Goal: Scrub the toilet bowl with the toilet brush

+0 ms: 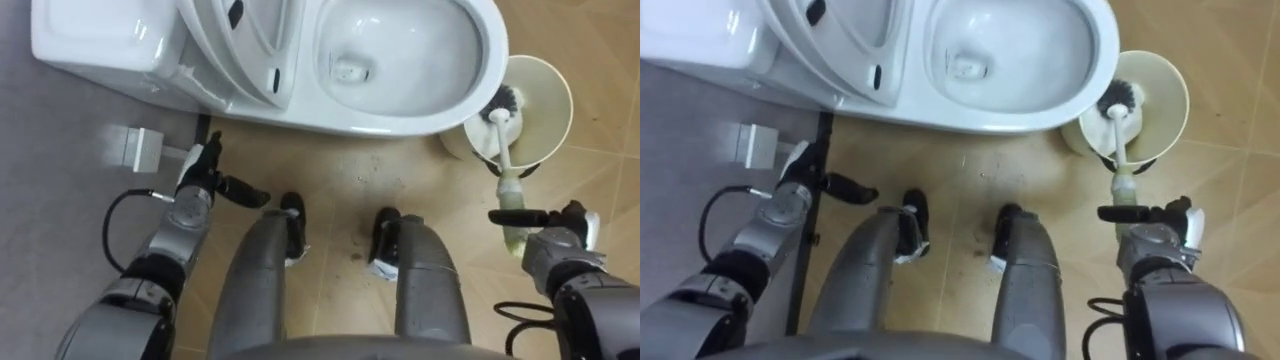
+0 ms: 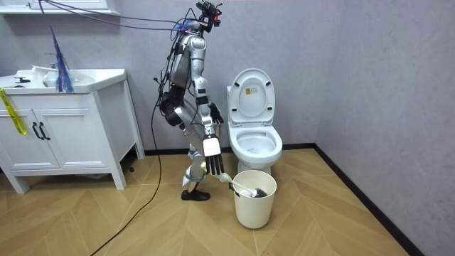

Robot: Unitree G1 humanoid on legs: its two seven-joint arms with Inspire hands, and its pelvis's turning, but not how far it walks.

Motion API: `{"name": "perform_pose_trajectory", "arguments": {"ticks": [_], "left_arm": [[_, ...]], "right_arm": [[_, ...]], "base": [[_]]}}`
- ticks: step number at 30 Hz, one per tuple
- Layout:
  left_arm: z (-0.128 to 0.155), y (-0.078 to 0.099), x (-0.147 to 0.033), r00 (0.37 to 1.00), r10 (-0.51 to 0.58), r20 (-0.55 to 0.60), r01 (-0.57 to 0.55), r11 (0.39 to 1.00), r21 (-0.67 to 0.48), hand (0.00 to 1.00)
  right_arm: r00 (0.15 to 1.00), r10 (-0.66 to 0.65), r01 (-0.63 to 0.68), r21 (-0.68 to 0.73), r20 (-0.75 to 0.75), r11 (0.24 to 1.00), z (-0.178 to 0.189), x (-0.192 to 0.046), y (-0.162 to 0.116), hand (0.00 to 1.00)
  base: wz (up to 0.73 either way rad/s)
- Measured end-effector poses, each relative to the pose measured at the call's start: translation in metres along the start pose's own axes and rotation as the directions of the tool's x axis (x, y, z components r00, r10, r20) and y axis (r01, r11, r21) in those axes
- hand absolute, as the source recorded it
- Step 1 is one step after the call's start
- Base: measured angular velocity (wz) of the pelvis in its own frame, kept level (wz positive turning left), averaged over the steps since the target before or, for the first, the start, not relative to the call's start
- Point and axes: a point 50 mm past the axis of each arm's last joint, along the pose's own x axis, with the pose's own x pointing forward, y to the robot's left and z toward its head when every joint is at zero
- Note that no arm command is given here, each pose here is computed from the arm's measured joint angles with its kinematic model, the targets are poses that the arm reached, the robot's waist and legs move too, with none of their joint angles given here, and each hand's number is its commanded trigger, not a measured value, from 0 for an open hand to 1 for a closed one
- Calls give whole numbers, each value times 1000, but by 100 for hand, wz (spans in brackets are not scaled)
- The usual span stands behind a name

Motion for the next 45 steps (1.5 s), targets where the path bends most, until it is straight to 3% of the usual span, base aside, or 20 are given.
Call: {"name": "perform_pose_trajectory", "arguments": {"ticks": [8,17,31,32,33,34,45], "left_arm": [[11,-7,-2,998,-36,61,34,999,28,0],[23,-11,-6,989,-46,139,43,999,24,0],[21,-11,-7,989,-54,139,51,998,22,0],[21,-12,-7,988,-57,141,54,998,23,0],[21,-12,-8,988,-57,144,54,998,21,0],[22,-13,-9,987,-58,151,56,998,19,0],[21,-16,-12,984,-72,161,68,997,27,0]], "right_arm": [[996,-24,26,-21,87,999,29,5,-11,0],[995,-17,21,-38,101,999,31,6,-13,0],[990,97,-82,-147,103,986,26,6,-9,0],[989,105,-89,-153,101,984,25,6,-9,52],[989,108,-91,-156,101,984,25,6,-9,90],[989,111,-94,-157,99,983,24,6,-10,100],[990,120,-112,-110,72,988,19,9,-18,100]], "base": [[8],[5],[0],[0],[0],[3],[1]]}}
